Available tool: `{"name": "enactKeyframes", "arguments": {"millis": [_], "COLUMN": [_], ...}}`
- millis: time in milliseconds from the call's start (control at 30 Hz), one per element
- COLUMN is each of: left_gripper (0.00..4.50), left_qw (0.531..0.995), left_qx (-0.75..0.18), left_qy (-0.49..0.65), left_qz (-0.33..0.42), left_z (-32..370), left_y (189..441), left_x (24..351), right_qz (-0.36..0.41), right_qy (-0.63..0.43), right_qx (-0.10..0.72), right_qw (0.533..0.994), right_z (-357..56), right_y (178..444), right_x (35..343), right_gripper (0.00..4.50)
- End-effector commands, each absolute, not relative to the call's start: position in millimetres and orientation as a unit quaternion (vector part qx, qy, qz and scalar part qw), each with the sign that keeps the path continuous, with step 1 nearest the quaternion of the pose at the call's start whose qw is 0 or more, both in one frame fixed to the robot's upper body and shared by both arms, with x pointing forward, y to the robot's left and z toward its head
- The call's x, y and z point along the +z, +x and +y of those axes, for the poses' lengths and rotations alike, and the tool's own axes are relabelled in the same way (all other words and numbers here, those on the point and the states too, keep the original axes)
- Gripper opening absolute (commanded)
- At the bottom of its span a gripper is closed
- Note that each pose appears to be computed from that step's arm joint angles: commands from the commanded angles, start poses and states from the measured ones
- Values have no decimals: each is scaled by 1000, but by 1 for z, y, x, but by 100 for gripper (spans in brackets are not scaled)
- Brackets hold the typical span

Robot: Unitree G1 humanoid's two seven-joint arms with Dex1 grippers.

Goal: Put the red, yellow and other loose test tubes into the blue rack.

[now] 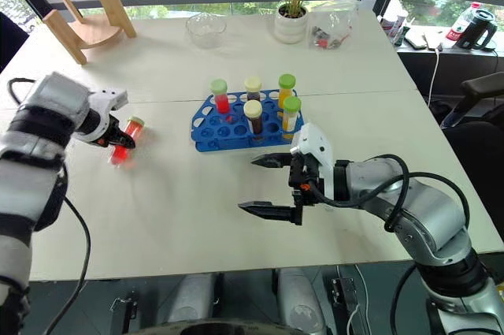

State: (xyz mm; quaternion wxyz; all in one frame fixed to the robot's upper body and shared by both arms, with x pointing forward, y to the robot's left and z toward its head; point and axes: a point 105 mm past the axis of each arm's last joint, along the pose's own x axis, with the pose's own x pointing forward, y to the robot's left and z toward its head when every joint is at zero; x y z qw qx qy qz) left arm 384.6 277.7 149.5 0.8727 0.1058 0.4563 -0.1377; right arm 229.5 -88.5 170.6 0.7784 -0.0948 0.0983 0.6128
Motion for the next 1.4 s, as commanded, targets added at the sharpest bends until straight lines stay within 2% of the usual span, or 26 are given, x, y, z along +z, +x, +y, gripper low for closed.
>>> {"name": "enactKeyframes", "arguments": {"millis": [33,100,167,333,433,600,867,1033,1400], "left_gripper": [80,80,80,80,80,80,80,80,80], "left_qw": [927,919,911,894,882,877,888,892,889], "left_qx": [-312,-388,-410,-428,-448,-458,-449,-444,-451], "left_qy": [118,63,-31,-63,-75,-81,-49,-41,-7], "left_qz": [171,41,-41,-118,-128,-119,-90,-79,-84], "left_z": [243,226,207,160,132,110,108,106,94], "left_y": [391,369,362,353,350,352,357,361,370], "left_x": [238,272,285,265,245,216,176,160,155], "right_qz": [79,85,96,117,117,119,117,112,104], "right_qy": [-97,-94,-80,-67,-58,-64,-71,-67,-58], "right_qx": [611,606,604,579,564,560,548,541,529], "right_qw": [781,785,787,804,816,818,825,831,840], "right_z": [-102,-108,-110,-118,-121,-124,-129,-128,-125], "right_y": [219,216,214,227,239,246,250,253,256], "right_x": [184,183,184,182,184,185,188,188,188], "right_gripper": [450,450,450,450,450,450,450,450,450]}}
